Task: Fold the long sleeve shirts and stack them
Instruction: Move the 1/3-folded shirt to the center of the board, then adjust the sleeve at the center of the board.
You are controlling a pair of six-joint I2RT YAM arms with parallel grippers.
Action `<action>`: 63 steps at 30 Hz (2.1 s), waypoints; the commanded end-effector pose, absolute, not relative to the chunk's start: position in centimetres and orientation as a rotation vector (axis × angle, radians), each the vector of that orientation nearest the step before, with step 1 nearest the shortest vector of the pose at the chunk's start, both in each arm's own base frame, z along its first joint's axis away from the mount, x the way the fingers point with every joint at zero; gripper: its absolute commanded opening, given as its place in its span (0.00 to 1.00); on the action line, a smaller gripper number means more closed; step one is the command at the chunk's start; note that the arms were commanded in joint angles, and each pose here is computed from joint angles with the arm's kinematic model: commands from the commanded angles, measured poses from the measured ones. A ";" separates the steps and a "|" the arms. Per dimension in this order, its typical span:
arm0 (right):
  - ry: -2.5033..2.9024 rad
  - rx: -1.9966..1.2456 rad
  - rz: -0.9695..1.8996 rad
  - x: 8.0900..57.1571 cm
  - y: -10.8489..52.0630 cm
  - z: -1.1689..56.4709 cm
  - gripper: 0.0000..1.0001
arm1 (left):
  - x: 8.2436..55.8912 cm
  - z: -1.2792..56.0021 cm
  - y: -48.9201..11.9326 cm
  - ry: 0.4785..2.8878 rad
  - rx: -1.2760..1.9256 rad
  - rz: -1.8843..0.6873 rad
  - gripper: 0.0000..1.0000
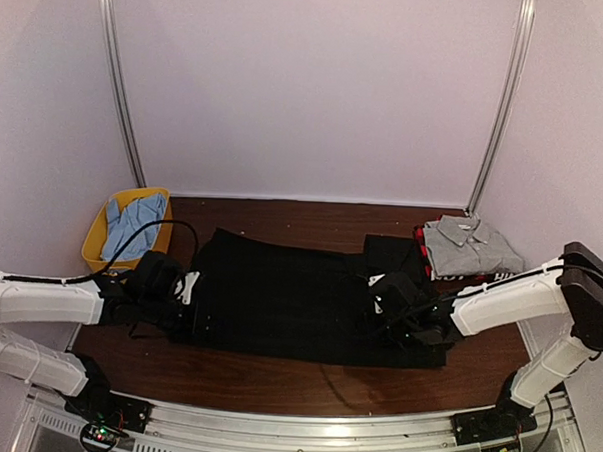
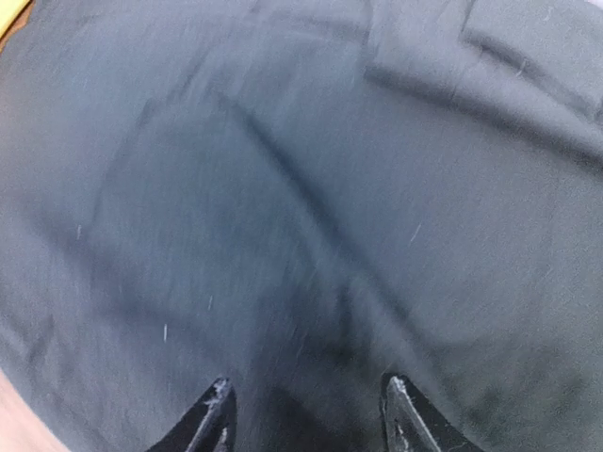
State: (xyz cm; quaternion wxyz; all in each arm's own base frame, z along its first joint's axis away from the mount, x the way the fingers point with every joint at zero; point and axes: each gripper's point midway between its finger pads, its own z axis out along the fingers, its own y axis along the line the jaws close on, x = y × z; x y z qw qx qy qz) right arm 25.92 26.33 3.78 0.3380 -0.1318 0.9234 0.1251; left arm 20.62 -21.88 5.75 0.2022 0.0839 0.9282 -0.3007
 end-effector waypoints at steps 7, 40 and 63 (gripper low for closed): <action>2.320 -0.207 0.044 37.0 21.9 12.2 0.66 | 27.9 17.3 -21.2 2.266 0.187 -0.601 0.81; 2.519 0.129 0.360 46.7 16.4 2.9 0.55 | 31.1 18.1 -23.7 2.244 0.247 -0.600 0.97; 2.459 0.200 0.515 45.4 17.2 2.7 0.09 | 31.0 16.7 -23.7 2.275 0.249 -0.586 0.96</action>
